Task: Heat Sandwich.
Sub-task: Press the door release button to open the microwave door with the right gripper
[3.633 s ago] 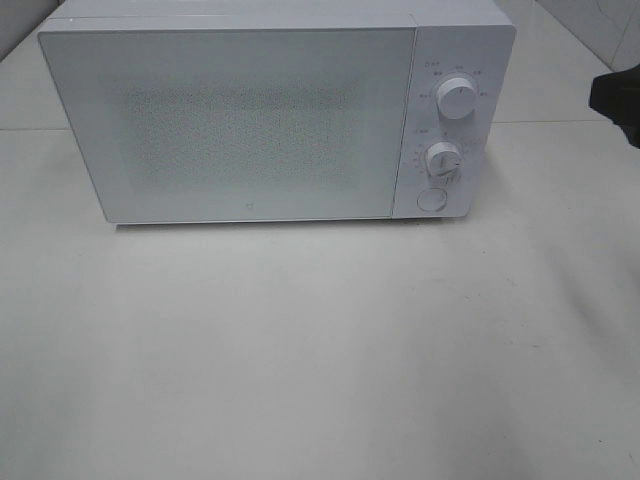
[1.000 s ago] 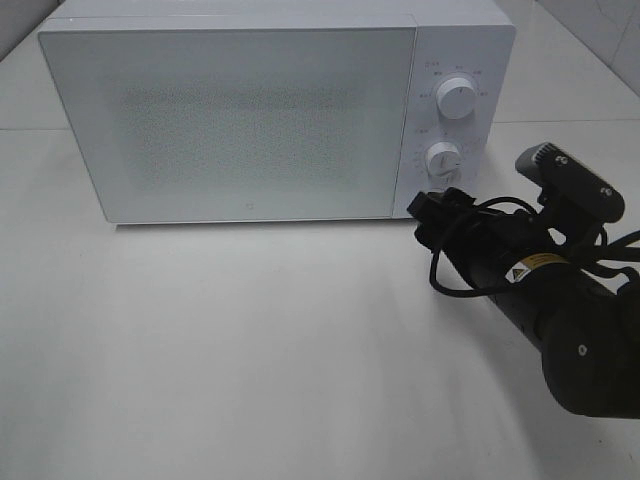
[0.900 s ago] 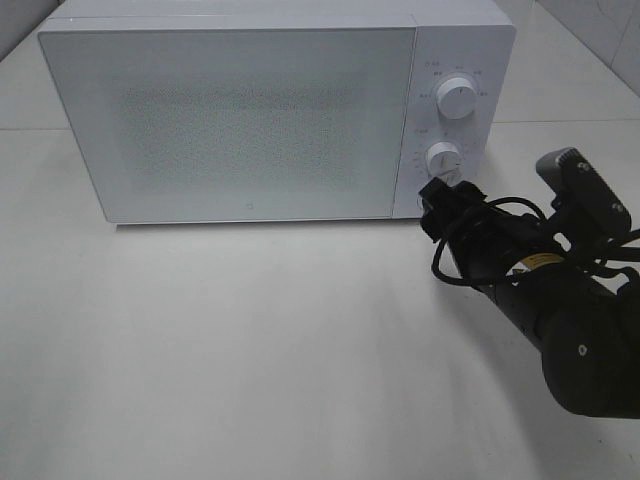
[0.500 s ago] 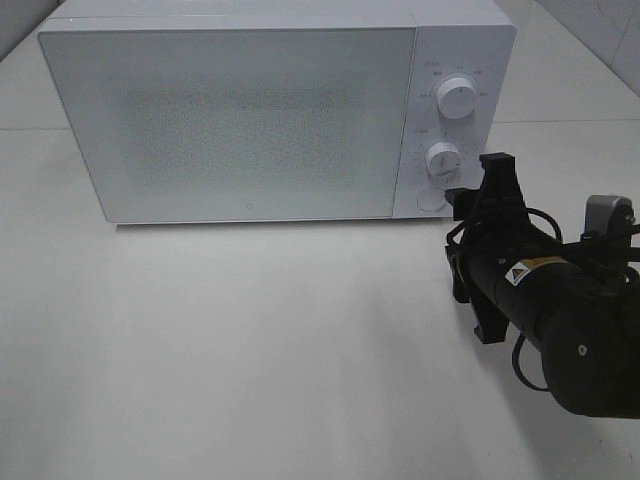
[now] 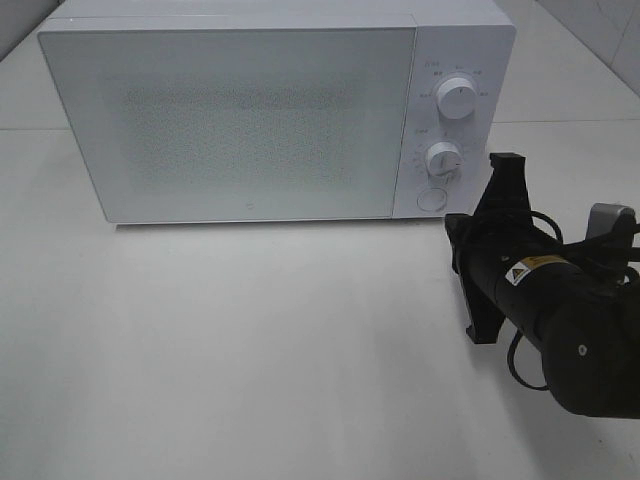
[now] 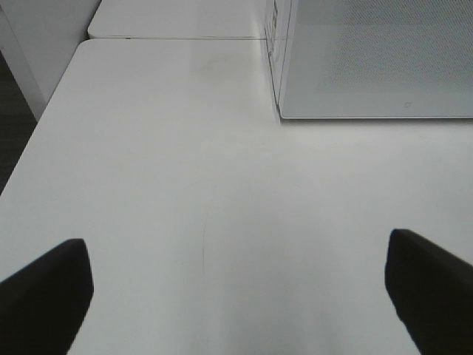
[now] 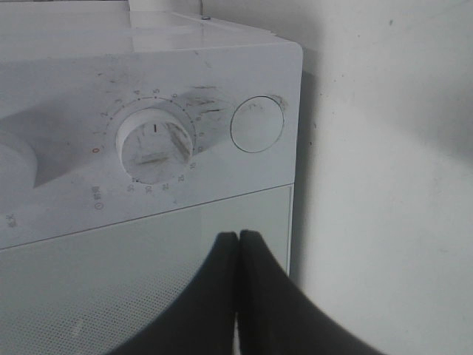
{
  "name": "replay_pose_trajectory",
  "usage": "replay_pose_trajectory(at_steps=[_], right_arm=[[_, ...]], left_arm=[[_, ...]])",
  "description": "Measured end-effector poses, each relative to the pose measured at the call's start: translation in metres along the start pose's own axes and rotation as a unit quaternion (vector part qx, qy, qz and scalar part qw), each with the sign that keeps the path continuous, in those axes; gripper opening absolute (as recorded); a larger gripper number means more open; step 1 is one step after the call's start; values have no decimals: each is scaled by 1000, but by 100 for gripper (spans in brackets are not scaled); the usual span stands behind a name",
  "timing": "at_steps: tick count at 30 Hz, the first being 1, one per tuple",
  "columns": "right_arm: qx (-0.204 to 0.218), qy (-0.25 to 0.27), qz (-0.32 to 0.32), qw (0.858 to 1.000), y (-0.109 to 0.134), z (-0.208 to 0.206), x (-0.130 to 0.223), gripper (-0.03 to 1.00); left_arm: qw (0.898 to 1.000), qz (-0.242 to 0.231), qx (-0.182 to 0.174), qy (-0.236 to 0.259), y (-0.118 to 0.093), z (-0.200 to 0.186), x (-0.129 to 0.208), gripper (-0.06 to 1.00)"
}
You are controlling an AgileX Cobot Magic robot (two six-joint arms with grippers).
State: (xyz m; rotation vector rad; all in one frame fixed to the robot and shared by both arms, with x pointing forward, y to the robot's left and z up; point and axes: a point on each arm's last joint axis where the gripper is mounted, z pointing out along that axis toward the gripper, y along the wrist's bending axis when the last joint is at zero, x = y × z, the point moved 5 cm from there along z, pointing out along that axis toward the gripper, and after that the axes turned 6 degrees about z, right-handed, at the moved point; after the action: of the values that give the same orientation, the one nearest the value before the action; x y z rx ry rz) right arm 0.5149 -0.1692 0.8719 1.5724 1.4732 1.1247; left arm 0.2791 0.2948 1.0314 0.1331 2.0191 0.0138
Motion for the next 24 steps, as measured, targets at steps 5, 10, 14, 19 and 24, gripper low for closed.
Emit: replay_pose_trajectory(at_steps=[5, 10, 14, 19, 24], right_arm=[[0, 0, 3, 1000, 0, 0, 0, 2], [0, 0, 4, 1000, 0, 0, 0, 2], [3, 2, 9, 1000, 2, 3, 3, 2], [11, 2, 12, 1000, 8, 13, 1, 2], [30, 8, 11, 999, 12, 24, -1, 2]], left_arm=[[1000, 0, 0, 0, 0, 0, 0, 99], [1000, 0, 0, 0, 0, 0, 0, 99], [1000, 0, 0, 0, 0, 0, 0, 99], [1000, 0, 0, 0, 0, 0, 0, 99], [1000, 0, 0, 0, 0, 0, 0, 99]])
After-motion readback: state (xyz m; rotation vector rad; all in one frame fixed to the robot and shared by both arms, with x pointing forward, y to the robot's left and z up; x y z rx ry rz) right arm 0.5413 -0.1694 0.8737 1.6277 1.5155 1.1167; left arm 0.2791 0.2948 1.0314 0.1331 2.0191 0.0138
